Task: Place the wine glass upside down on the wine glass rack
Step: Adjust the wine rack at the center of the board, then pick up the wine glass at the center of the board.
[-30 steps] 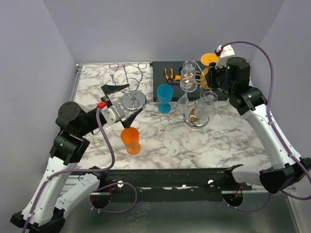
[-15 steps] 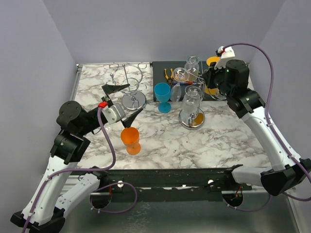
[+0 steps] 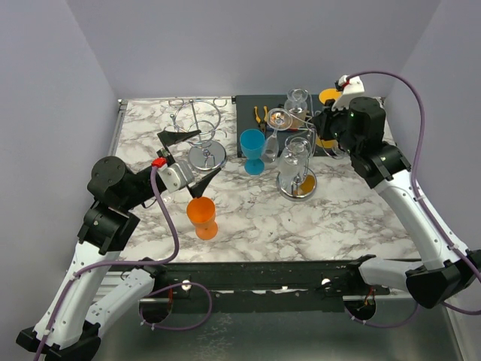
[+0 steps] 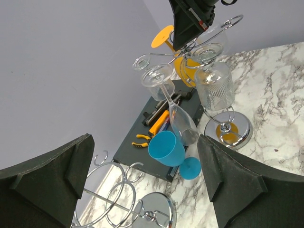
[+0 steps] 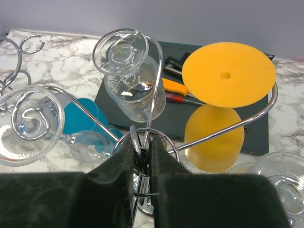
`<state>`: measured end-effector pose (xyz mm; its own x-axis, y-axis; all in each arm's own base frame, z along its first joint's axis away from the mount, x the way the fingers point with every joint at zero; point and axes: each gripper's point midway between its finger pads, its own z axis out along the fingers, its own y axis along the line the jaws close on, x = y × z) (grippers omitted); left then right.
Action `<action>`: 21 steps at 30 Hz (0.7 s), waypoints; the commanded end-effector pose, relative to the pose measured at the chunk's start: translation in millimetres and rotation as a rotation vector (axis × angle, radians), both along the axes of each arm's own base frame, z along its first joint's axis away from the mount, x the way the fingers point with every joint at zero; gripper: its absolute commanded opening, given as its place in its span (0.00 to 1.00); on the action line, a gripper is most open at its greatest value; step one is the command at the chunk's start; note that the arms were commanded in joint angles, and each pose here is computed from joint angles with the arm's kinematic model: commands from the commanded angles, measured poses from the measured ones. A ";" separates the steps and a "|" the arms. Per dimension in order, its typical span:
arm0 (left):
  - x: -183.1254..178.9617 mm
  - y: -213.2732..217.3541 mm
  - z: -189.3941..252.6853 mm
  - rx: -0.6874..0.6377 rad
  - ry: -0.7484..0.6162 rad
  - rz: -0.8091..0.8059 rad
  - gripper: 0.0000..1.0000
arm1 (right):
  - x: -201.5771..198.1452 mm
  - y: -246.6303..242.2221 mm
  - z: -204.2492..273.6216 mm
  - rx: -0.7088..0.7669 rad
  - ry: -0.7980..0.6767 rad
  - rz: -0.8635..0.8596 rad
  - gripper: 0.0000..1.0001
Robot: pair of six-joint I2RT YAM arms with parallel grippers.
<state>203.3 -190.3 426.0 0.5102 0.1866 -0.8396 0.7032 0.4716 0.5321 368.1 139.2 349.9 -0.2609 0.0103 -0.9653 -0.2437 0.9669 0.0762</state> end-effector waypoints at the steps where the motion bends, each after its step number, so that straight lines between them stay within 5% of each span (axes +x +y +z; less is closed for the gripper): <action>1: -4.2 1.2 7.7 -0.004 -0.019 -0.008 0.99 | -4.5 2.3 7.8 0.045 0.011 -0.009 0.19; 8: -4.5 1.0 -1.1 -0.007 0.012 -0.008 0.99 | -14.0 8.4 47.6 0.079 -0.046 0.047 0.53; 15: -3.1 2.6 -19.9 -0.009 0.070 0.009 0.99 | -16.8 21.5 80.5 0.096 -0.078 0.114 0.68; 21: -4.3 9.0 -24.8 -0.032 0.106 0.045 0.99 | -21.1 82.8 91.3 -0.019 -0.104 0.189 0.74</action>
<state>199.9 -189.2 405.9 0.4560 0.1797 -0.8717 0.7346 0.4768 0.4826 351.0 182.1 453.6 -0.1290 0.0798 -0.9884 -0.3789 0.9172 0.1235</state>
